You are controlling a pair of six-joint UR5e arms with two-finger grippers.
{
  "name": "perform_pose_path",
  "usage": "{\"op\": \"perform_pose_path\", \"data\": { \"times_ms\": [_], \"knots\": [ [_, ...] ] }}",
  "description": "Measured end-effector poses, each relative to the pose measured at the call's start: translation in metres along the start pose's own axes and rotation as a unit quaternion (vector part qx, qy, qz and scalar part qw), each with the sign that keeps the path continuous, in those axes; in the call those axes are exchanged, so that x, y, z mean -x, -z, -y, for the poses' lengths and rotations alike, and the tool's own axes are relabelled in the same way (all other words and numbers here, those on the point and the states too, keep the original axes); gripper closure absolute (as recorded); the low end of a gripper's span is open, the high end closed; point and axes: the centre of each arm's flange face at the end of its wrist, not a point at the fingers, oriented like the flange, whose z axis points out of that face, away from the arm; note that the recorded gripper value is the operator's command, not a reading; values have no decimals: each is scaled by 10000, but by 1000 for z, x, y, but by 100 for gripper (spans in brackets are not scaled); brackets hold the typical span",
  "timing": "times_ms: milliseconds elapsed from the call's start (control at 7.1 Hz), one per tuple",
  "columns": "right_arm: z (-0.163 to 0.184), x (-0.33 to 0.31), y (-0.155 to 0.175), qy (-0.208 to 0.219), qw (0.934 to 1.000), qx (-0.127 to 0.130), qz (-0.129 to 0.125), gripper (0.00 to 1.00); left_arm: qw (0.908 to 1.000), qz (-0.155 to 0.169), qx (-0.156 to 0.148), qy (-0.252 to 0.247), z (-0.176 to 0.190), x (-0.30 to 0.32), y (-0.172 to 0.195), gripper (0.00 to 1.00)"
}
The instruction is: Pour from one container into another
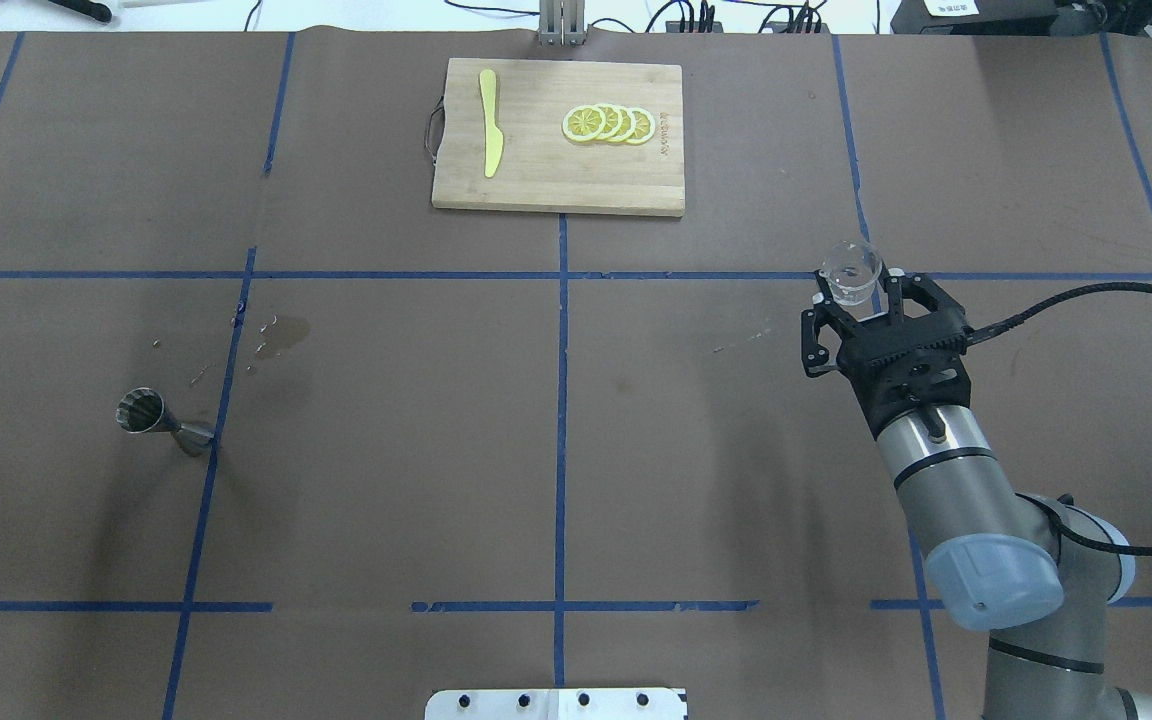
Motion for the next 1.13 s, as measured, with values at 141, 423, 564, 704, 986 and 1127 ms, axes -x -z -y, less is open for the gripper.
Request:
{"op": "perform_pose_path", "data": {
  "times_ms": [141,423,564,704,986,1127],
  "knots": [
    [-23,-17,2,-195,9998,57,6,100,10000,1,-17,-15,1,0,1,0],
    [-73,-45,12,-627,9974,349,-26,100,10000,1,-25,-28,1,0,1,0],
    [-94,-50,17,-897,9947,499,-16,100,10000,0,-25,-31,1,0,0,0],
    [-116,-53,19,-1150,9913,639,-30,100,10000,-1,-27,-33,1,0,1,0],
    [-159,-57,21,-1427,9862,830,-121,100,10000,-4,-35,-37,2,-1,1,0],
    [-168,-55,24,-1513,9846,865,-120,100,10000,-2,-38,-41,2,-1,2,0]
  ]
}}
